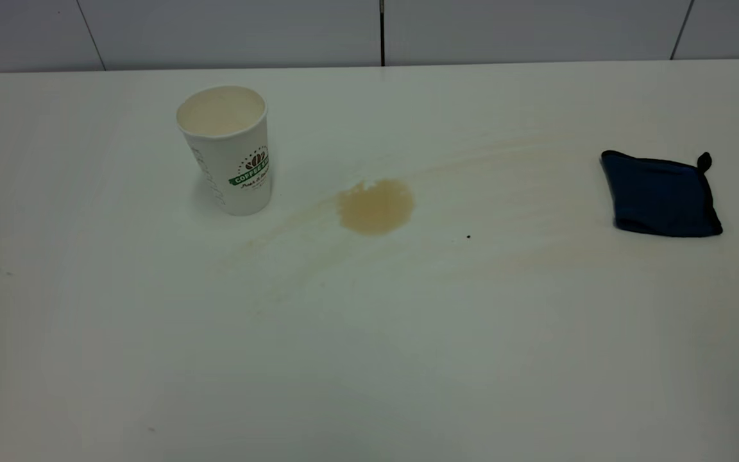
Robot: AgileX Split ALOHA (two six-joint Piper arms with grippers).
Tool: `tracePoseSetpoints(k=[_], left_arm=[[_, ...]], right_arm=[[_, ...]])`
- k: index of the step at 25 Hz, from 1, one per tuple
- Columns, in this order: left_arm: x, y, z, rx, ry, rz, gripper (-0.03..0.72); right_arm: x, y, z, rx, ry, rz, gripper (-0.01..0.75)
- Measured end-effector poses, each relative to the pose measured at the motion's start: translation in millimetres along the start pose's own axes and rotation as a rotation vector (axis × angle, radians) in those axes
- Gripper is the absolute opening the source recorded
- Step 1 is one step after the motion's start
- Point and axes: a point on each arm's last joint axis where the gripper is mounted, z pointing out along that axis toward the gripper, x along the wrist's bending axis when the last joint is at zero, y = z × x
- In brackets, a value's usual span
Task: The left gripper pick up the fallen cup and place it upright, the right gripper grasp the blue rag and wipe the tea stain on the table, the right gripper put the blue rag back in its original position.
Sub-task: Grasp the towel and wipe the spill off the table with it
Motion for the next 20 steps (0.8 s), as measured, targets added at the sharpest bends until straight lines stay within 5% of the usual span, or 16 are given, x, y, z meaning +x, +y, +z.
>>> tracePoseSetpoints(k=[20], left_arm=[[9,-36,-21,-0.243,0.035,-0.102,0.564]], right_arm=[[0,0,0,0.0,0.0,0.0,0.581]])
